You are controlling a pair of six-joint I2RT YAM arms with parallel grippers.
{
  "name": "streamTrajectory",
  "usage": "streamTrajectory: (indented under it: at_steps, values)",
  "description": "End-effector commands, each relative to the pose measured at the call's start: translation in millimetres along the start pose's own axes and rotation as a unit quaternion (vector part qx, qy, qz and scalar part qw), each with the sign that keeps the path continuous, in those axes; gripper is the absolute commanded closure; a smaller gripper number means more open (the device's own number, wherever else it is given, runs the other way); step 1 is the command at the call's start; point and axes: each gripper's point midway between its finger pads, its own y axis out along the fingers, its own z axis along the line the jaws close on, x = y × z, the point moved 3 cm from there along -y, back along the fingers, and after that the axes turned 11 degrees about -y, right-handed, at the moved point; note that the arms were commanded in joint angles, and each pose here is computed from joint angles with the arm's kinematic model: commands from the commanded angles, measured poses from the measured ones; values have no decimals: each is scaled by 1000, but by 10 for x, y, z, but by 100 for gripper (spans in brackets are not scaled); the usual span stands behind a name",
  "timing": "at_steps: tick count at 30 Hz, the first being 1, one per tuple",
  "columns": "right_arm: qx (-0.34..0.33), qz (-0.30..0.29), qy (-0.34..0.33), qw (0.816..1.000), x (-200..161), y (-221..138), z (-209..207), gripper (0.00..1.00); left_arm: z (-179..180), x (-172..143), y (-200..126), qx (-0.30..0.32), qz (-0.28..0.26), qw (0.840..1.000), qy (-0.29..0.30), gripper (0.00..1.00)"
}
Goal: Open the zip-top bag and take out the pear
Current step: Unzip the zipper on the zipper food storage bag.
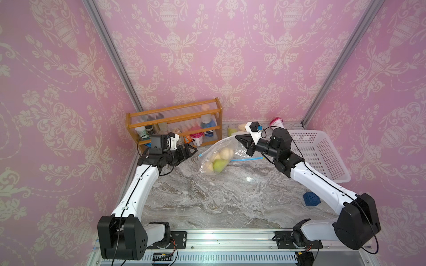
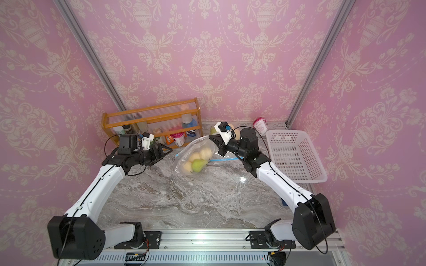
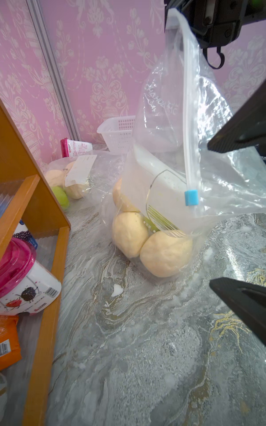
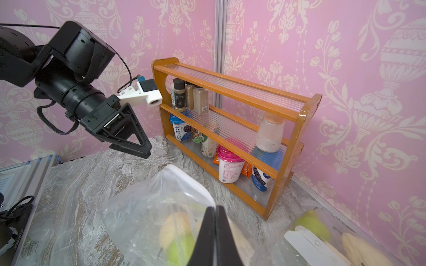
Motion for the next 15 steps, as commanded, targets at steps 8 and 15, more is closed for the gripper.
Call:
streamTrajectory:
  at_steps: [8,15]
  values:
    - [-12,-17,11,1000,176,-105,-27,100,-9,-139,145,-130,42,991,0,17]
    - [2,-28,24,999,170,-93,12,100,-35,-186,215,-178,67,982,1,19]
